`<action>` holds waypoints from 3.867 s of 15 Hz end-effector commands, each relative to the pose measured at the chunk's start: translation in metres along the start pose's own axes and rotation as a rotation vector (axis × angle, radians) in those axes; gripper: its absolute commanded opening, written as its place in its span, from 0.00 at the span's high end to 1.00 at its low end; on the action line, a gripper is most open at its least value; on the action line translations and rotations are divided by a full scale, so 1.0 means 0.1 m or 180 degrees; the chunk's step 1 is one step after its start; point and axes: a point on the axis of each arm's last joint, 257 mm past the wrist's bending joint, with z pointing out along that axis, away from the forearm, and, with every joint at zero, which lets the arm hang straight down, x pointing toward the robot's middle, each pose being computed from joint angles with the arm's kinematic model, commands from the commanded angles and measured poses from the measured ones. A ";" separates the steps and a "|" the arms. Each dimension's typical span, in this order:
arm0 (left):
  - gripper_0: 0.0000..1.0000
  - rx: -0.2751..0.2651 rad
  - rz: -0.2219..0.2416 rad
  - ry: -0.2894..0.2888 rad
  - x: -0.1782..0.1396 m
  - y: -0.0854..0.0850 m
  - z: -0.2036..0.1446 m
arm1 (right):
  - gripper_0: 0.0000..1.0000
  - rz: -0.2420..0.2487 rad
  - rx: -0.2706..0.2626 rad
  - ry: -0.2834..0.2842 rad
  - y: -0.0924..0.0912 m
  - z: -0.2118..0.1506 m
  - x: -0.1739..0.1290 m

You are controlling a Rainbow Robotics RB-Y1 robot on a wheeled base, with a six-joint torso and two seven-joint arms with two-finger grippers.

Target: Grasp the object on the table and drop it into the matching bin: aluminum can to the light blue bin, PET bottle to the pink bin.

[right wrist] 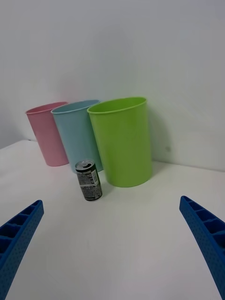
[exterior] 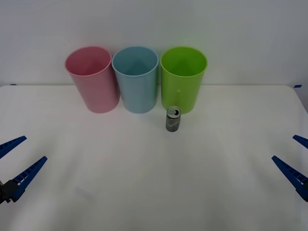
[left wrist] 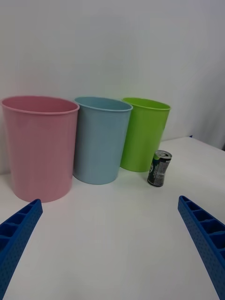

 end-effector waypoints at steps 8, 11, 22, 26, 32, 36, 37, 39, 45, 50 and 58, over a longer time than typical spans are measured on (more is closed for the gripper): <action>0.00 0.0000 0.0000 0.0000 0.00 0.00 0.00 | 0.00 -0.0133 -0.0108 -0.0077 0.17 0.13 -0.15; 0.00 0.0000 0.0000 0.0000 0.00 0.00 0.00 | 0.00 -0.0126 -0.0143 -0.0019 0.22 0.25 -0.03; 0.00 0.0000 0.0000 0.0000 0.00 0.00 0.00 | 0.00 -0.0241 -0.0128 0.0191 0.25 0.94 0.64; 0.00 0.0000 0.0000 0.0000 0.00 0.00 0.00 | 0.00 -0.0287 -0.0057 0.0251 0.27 1.15 0.81; 0.00 0.0000 0.0000 0.0000 0.00 0.00 0.00 | 0.00 -0.0359 0.0021 0.0305 0.34 1.58 0.96; 0.00 0.0000 0.0000 0.0000 0.00 0.00 0.00 | 0.00 -0.0341 -0.0133 0.0330 0.37 1.95 1.07; 0.00 0.0000 0.0000 0.0000 0.00 0.00 0.00 | 0.00 -0.0349 -0.0147 0.0333 0.37 2.00 1.08; 0.00 0.0000 0.0000 0.0000 0.00 0.00 0.00 | 0.00 -0.0346 -0.0189 0.0368 0.36 2.11 1.14; 0.00 0.0000 0.0000 0.0000 0.00 0.00 0.00 | 0.00 -0.0314 -0.0269 0.0396 0.42 2.41 1.26; 0.00 0.0000 0.0000 0.0000 0.00 0.00 0.00 | 0.00 -0.0361 -0.0201 0.0386 0.51 2.62 1.29; 0.00 0.0000 0.0000 0.0000 0.00 0.00 0.00 | 0.00 -0.0436 -0.0145 0.0516 0.61 2.97 1.42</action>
